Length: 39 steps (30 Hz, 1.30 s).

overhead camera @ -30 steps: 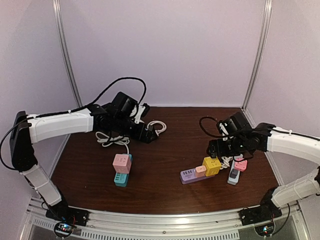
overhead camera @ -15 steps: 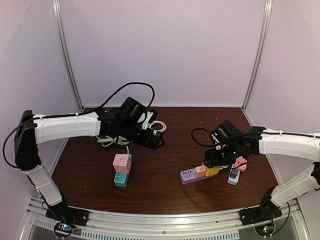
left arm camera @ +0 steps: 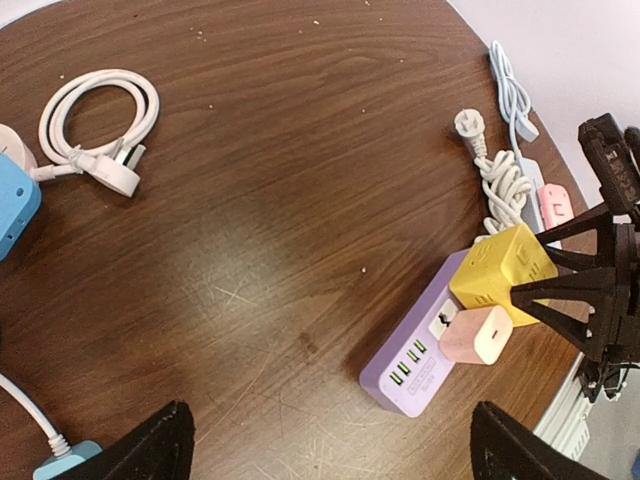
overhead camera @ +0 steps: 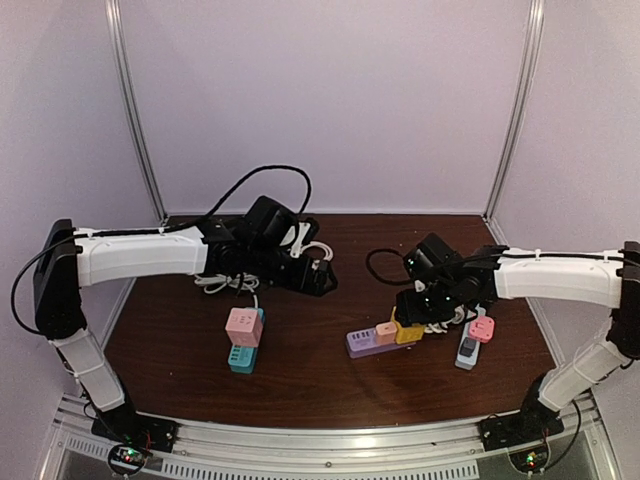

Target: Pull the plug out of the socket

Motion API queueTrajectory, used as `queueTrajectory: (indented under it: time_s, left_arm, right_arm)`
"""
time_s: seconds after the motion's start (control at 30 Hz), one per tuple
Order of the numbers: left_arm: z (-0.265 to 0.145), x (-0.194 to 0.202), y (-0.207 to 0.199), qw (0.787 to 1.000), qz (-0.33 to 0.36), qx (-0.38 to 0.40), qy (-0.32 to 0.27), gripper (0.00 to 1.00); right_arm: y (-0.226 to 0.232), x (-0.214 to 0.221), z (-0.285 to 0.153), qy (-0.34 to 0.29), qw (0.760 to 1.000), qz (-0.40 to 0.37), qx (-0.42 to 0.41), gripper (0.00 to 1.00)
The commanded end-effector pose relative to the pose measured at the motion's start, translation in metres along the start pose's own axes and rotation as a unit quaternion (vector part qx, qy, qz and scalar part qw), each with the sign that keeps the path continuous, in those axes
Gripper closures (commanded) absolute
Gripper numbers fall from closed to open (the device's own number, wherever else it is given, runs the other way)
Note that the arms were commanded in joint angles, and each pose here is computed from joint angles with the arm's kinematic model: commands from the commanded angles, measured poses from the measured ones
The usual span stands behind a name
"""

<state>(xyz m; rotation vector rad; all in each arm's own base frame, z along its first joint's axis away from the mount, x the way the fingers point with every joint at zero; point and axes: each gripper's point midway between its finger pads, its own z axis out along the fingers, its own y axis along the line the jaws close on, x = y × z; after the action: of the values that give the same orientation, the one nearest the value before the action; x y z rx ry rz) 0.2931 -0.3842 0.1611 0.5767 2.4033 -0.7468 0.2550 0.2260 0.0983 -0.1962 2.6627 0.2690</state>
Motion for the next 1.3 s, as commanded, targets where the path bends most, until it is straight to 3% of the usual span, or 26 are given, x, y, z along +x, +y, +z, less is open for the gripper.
queueTrajectory:
  time_s: [0.0, 0.3, 0.73, 1.07, 1.27]
  left_arm:
    - [0.008, -0.02, -0.014, 0.999, -0.014, 0.028, -0.027, 0.02]
    - [0.029, -0.024, -0.019, 0.998, -0.043, 0.047, -0.011, 0.02]
    - [0.012, -0.048, -0.015, 0.997, -0.067, 0.016, -0.043, 0.02]
    - [-0.01, -0.064, -0.028, 0.994, -0.073, 0.037, -0.066, 0.02]
    - [-0.002, -0.054, -0.02, 0.994, -0.073, 0.038, -0.073, 0.02]
  right_arm:
    - [0.011, -0.031, 0.006, -0.045, 0.999, 0.016, 0.011, 0.48]
    - [0.025, -0.048, 0.021, -0.055, 0.998, 0.006, 0.008, 0.46]
    - [0.033, -0.036, 0.036, -0.004, 1.0, -0.001, 0.003, 0.44]
    - [0.028, -0.034, 0.027, -0.006, 1.0, 0.015, 0.007, 0.42]
    - [0.029, -0.035, 0.029, -0.008, 1.0, 0.014, 0.004, 0.38]
